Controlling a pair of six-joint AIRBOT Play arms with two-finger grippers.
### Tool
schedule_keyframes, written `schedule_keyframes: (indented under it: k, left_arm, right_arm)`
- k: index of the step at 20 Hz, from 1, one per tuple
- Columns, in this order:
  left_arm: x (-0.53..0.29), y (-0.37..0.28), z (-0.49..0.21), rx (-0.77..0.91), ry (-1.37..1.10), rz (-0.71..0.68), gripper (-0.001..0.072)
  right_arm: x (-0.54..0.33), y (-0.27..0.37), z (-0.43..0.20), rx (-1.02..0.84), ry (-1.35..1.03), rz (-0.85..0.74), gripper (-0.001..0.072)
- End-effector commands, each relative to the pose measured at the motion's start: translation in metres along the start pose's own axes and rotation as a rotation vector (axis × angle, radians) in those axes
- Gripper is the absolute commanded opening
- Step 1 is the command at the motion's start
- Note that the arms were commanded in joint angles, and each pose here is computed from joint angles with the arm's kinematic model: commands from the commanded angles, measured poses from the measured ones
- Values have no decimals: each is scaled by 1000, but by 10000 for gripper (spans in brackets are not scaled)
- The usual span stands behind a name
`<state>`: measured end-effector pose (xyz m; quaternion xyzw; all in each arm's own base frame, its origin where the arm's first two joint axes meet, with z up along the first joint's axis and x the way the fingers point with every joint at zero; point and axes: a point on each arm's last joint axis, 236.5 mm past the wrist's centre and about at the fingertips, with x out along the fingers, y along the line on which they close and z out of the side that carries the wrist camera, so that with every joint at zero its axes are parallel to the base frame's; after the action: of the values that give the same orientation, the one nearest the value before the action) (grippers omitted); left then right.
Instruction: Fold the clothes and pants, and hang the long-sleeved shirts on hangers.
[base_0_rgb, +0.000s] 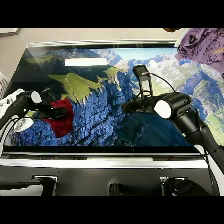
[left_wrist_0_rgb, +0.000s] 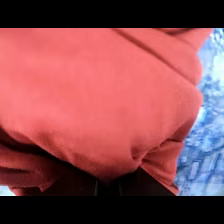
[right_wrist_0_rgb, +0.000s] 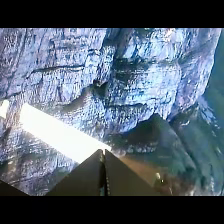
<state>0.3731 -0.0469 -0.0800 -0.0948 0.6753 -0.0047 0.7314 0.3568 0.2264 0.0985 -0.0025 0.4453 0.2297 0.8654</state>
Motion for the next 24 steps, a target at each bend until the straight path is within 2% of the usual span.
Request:
schedule_keyframes:
  k: [1, 3, 7, 9, 12, 13, 14, 15, 17, 18, 19, 21, 22, 24]
  left_arm:
    - [-8, -47, -7, 46, -5, -118, 14]
    - [-34, -99, -15, 63, -34, -263, 14]
    - [-96, -227, -58, 186, -54, -603, 14]
    - [-116, -284, -78, 233, -77, -718, 14]
    - [-111, -340, -92, 272, -165, -774, 14]
    - [-101, -352, -96, 276, -180, -774, 15]
    - [-85, -363, -98, 273, -187, -765, 22]
    - [-69, -369, -99, 259, -185, -752, 89]
    - [-35, -368, -95, 183, -150, -714, 363]
    - [-25, -361, -88, 144, -135, -699, 469]
    - [-25, -352, -77, 121, -139, -692, 527]
    - [-38, -325, -47, 84, -166, -685, 540]
    - [-47, -306, -31, 74, -185, -677, 540]
    - [-65, -263, 1, 11, -212, -662, 540]
  right_arm:
    - [-1, -2, -11, -2, 46, -7, 39]
    - [-2, -4, -26, -3, 109, -16, 171]
    - [-14, -22, -68, -22, 292, -94, 174]
    - [-29, -43, -89, -39, 387, -183, 188]
    - [-57, -74, -111, -71, 499, -321, 192]
    - [-64, -83, -115, -78, 522, -361, 246]
    - [-68, -88, -115, -84, 528, -387, 336]
    - [-69, -92, -114, -88, 526, -401, 383]
    - [-63, -92, -106, -98, 482, -398, 383]
    - [-59, -92, -101, -101, 455, -394, 383]
    - [-55, -91, -95, -97, 426, -392, 384]
    - [-53, -98, -82, -112, 373, -421, 494]
    - [-57, -111, -76, -111, 353, -474, 499]
    - [-61, -139, -76, 74, 326, -488, 502]
